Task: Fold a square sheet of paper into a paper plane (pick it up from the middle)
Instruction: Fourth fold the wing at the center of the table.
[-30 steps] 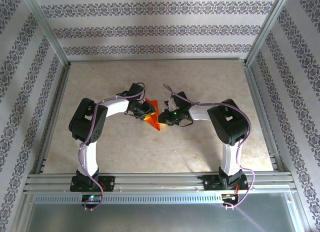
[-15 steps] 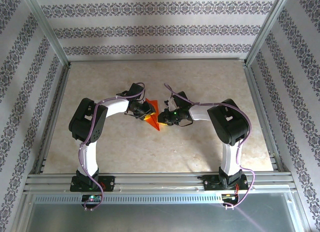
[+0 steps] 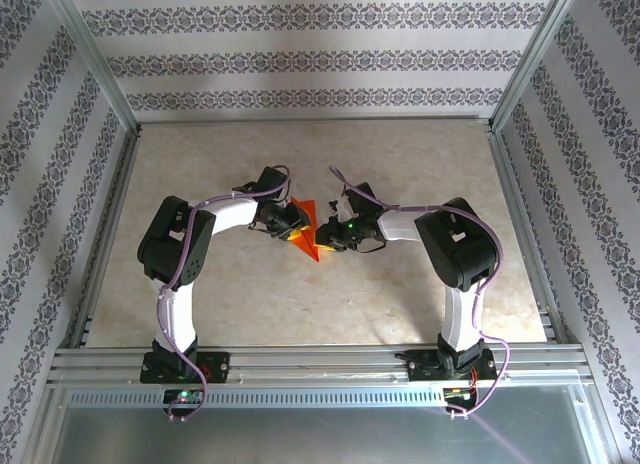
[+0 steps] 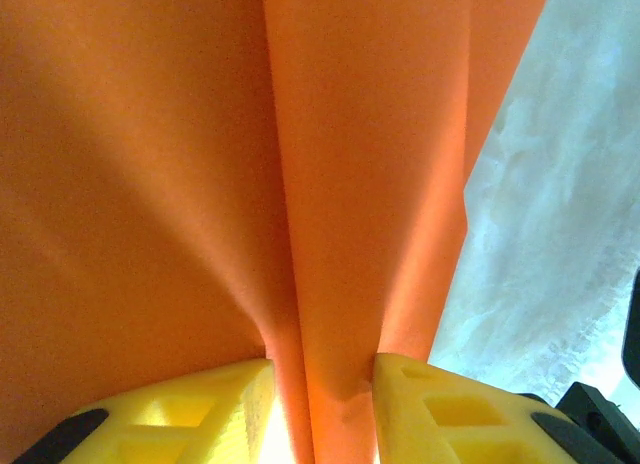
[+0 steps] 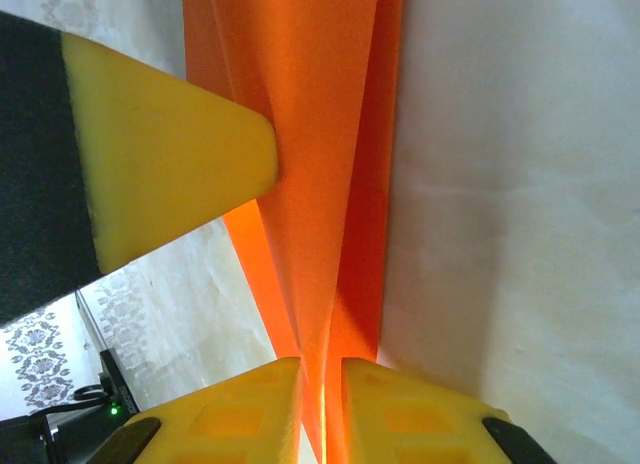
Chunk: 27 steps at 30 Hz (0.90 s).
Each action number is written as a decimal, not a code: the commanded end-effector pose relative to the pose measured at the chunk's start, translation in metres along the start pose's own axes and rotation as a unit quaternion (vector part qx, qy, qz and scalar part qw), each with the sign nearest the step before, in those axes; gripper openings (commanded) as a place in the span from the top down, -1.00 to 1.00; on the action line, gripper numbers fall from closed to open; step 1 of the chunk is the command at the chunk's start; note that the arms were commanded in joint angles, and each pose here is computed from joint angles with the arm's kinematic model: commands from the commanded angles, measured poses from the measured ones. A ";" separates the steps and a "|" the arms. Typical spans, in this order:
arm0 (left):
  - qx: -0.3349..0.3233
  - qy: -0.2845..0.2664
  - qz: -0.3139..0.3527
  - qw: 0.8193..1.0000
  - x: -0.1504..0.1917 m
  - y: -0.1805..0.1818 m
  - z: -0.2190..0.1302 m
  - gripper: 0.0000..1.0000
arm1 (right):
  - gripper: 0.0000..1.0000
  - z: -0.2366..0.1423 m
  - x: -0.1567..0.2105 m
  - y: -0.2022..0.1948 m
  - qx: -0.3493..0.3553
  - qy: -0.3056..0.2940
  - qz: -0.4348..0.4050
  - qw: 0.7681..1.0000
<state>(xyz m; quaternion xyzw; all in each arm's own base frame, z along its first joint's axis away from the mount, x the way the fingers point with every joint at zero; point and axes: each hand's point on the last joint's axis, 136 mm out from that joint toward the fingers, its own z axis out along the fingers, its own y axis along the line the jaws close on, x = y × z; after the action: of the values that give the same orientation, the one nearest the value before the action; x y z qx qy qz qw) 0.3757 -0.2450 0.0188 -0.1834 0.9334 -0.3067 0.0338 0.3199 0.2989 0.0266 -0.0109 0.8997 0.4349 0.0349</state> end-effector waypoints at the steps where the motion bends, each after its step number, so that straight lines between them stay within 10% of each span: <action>1: -0.158 0.059 -0.052 0.984 0.042 0.101 0.032 0.30 | 0.67 -0.005 -0.003 0.005 -0.012 -0.004 0.005 1.000; 27: -0.144 0.049 -0.055 0.987 0.039 0.093 0.030 0.28 | 0.83 0.009 0.003 -0.008 -0.001 0.018 0.022 1.000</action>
<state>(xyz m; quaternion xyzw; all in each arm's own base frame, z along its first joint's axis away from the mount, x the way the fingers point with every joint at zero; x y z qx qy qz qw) 0.3760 -0.2452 0.0196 -0.1823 0.9325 -0.3095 0.0374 0.3184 0.2998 0.0195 -0.0021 0.8998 0.4357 0.0211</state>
